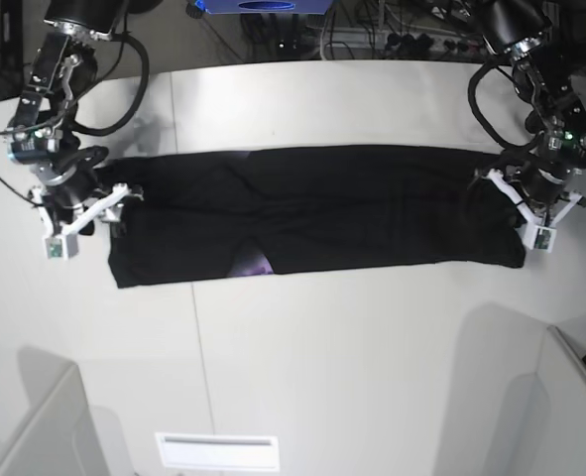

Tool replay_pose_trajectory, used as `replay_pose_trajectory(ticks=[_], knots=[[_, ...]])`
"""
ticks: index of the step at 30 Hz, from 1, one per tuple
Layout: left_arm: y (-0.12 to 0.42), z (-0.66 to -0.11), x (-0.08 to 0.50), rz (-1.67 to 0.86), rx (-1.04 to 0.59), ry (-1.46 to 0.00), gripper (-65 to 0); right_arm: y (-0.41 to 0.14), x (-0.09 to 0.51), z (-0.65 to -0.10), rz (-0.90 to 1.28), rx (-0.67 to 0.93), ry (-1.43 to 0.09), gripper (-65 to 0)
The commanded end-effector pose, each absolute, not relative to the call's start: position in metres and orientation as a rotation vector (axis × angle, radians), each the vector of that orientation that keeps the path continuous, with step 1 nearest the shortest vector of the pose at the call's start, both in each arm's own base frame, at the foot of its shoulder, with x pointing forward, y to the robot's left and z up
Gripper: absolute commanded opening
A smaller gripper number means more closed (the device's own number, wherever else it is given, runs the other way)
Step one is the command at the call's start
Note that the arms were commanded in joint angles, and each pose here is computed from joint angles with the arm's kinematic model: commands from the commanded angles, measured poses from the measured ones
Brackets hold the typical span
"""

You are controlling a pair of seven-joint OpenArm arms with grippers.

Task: Fold the T-shirt properly
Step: 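Fold the strip end held by the left gripper toward the middle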

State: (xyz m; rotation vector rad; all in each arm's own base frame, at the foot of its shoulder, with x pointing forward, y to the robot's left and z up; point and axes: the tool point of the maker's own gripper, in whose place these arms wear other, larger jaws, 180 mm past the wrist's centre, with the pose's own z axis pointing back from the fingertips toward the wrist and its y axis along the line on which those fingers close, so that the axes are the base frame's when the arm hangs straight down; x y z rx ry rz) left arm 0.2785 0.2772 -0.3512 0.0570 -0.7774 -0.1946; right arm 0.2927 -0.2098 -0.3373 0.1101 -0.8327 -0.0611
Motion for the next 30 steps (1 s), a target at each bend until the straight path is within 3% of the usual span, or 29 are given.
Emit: replay_pose_trajectory(ticks=[1,9,17,30], knots=[[0.267,-0.34,0.285,-0.226,0.045,-0.827,-65.0,-0.223,0.303,-0.317,-0.084,0.09,-0.907,-28.8],[0.189,-0.336,0.301,-0.256,-0.073,-0.874,-65.0,-0.244,0.301,-0.313,-0.137,0.054,-0.922,-28.7],[0.106,-0.34,0.306,-0.277,-0.22,-0.834,-65.0,-0.247,0.3,-0.313,-0.143,0.047,-0.922,-28.7],[0.033,-0.34,0.301,-0.316,-0.374,-0.818,-65.0,-0.247,0.3,-0.313,-0.143,0.047,-0.922,-28.7]])
